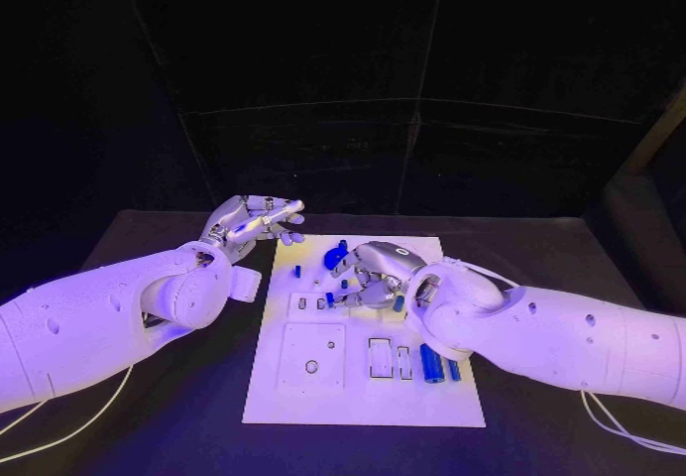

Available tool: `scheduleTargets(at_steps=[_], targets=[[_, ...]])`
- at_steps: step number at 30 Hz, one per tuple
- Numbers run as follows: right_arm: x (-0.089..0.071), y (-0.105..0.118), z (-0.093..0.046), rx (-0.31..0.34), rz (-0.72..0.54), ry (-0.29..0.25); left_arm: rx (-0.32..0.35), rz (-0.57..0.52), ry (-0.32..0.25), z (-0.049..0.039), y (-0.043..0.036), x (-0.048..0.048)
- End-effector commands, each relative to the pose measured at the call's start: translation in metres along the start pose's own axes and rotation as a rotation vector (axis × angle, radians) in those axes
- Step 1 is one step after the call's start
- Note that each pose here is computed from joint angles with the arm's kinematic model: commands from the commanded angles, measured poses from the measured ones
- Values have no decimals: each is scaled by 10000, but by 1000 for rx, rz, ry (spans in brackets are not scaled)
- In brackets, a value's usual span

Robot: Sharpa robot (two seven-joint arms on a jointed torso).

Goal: Assemble the parts on the task board

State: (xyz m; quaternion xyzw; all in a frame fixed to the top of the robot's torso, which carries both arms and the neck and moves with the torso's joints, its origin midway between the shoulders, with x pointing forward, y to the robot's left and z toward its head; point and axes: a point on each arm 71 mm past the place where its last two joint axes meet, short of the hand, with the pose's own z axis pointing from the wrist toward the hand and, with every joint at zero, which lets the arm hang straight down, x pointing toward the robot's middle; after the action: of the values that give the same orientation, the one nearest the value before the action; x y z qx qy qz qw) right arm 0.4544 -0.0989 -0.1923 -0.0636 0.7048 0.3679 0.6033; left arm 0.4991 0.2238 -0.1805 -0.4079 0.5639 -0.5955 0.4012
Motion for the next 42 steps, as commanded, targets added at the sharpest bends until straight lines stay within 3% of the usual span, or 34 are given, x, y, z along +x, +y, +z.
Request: scheduleTargets(at_steps=[1,6,12,16,24,31,42], targets=[[-209,35,-59,-121,141,-17,-132,168,108,4,94,20],[-619,-210,-188,-65,263,-50,-317,355,211,-6,194,25],[-958,-516,-346,18,317,-114,-517,593,298,16,213,55],[-1103,-713,-415,75,319,-142,-614,790,346,93,186,110],[-1229,-921,-460,152,313,-162,-728,991,383,262,190,269],[-1251,-975,-446,177,311,-163,-778,1061,425,336,213,459],[-1229,-1001,-390,202,311,-143,-798,1104,430,464,232,650]])
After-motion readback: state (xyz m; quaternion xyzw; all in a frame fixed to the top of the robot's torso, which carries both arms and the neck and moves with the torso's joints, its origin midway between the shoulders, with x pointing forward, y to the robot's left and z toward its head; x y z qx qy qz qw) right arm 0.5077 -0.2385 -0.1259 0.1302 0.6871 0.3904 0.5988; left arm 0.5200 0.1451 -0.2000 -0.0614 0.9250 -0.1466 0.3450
